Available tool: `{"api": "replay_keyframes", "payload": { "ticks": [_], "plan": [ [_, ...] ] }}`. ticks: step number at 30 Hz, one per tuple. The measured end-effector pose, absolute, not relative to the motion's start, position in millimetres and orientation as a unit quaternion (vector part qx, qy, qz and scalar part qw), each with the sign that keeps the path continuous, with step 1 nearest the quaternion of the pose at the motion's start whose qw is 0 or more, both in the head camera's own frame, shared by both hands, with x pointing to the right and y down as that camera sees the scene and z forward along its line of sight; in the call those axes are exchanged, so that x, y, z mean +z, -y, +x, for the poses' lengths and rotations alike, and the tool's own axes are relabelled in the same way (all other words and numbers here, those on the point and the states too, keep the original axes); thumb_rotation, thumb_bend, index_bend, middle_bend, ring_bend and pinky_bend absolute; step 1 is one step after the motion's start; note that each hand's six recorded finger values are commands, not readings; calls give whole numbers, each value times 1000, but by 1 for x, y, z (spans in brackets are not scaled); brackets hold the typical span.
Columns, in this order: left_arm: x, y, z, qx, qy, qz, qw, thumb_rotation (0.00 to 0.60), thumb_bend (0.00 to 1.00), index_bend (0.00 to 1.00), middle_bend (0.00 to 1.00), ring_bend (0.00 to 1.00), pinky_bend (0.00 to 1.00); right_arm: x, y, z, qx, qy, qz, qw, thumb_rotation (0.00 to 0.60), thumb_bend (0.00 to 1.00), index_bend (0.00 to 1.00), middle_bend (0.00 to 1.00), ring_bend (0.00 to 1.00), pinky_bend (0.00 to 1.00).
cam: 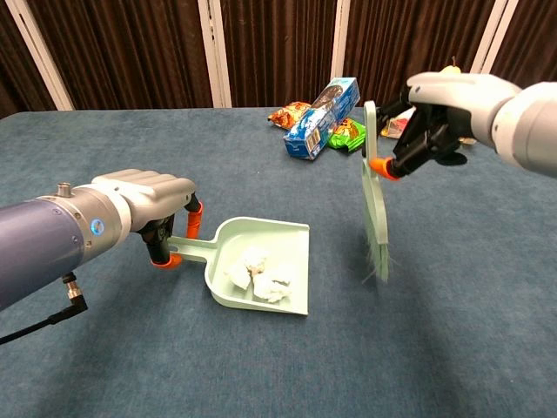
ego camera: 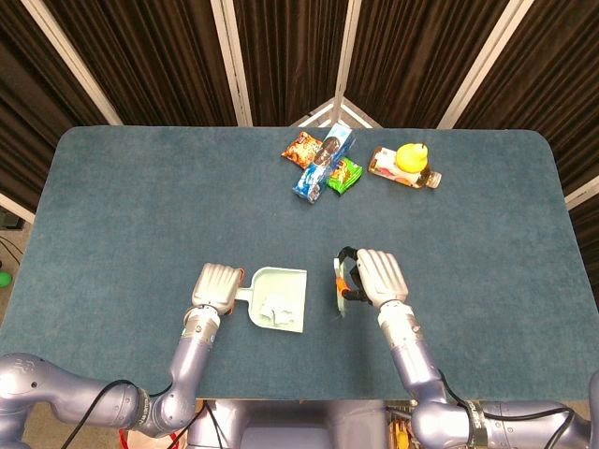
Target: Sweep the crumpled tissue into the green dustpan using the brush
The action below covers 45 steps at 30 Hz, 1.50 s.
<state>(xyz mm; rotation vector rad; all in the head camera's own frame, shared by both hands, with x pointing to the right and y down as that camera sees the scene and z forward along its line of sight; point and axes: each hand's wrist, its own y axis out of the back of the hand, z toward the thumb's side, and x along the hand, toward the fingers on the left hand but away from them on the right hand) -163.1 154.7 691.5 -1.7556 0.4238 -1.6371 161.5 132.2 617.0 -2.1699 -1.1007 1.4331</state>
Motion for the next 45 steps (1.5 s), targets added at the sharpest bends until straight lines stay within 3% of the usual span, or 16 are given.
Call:
{"api": "replay_keyframes", "payload": {
  "ticks": [14, 29, 45],
  "plan": [
    [687, -159, -152, -627, -161, -680, 343, 600, 547, 606, 1000, 1000, 984, 630, -161, 119, 484, 380, -785, 69, 600, 503, 962, 956, 999, 911],
    [691, -162, -140, -621, -167, -691, 331, 600, 547, 606, 1000, 1000, 984, 609, -152, 78, 443, 405, -799, -34, 600, 507, 963, 956, 998, 911],
    [692, -161, -145, -625, -176, -687, 328, 600, 538, 597, 1000, 1000, 984, 575, -118, 96, 412, 443, -796, 24, 600, 506, 963, 956, 998, 911]
  ]
}}
